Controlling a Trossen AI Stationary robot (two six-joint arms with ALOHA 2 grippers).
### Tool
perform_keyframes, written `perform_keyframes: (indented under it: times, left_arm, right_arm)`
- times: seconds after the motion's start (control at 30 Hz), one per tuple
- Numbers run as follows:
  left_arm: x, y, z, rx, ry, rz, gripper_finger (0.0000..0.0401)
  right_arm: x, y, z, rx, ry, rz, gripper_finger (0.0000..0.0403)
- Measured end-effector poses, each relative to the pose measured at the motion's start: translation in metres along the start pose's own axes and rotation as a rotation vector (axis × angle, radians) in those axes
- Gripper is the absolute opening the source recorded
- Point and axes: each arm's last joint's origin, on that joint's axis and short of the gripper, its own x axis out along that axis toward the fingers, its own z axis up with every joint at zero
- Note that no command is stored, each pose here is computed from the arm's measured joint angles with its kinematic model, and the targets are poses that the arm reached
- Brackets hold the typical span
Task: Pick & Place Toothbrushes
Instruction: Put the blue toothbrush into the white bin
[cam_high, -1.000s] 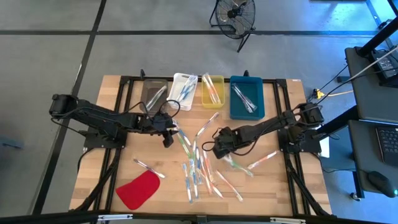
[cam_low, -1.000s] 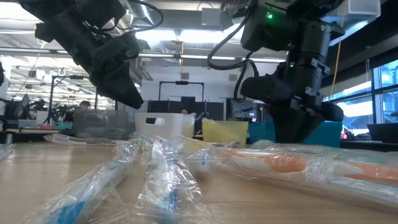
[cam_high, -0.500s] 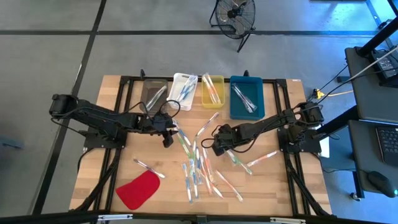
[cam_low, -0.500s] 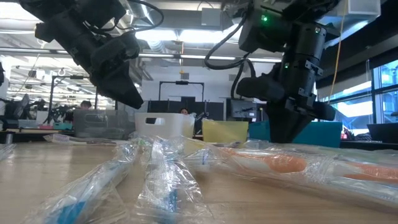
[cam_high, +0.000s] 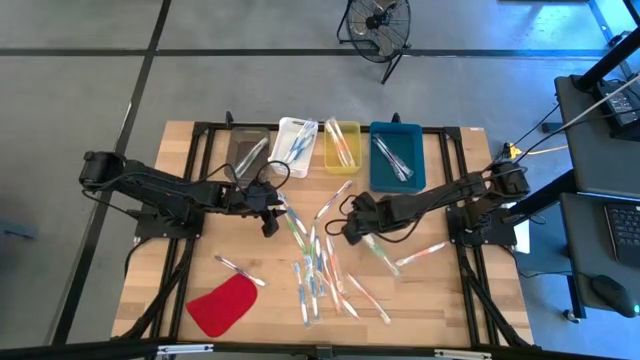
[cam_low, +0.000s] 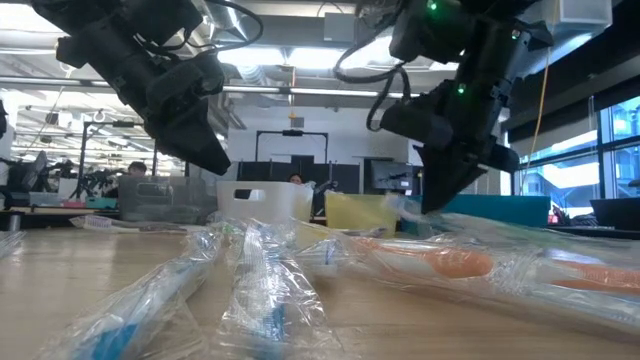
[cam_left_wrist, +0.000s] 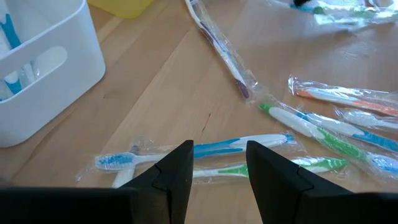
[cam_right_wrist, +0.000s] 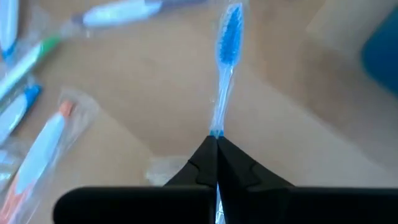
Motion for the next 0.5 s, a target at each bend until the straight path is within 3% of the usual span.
perform_keyframes:
  times: [0.5]
  left_arm:
    - [0.000,0.000,0.000,0.001,-0.001,0.000,0.0143]
  right_arm:
    - [-0.039,-0.003,0.008,-0.067,-0.296,-0.041,0.0002]
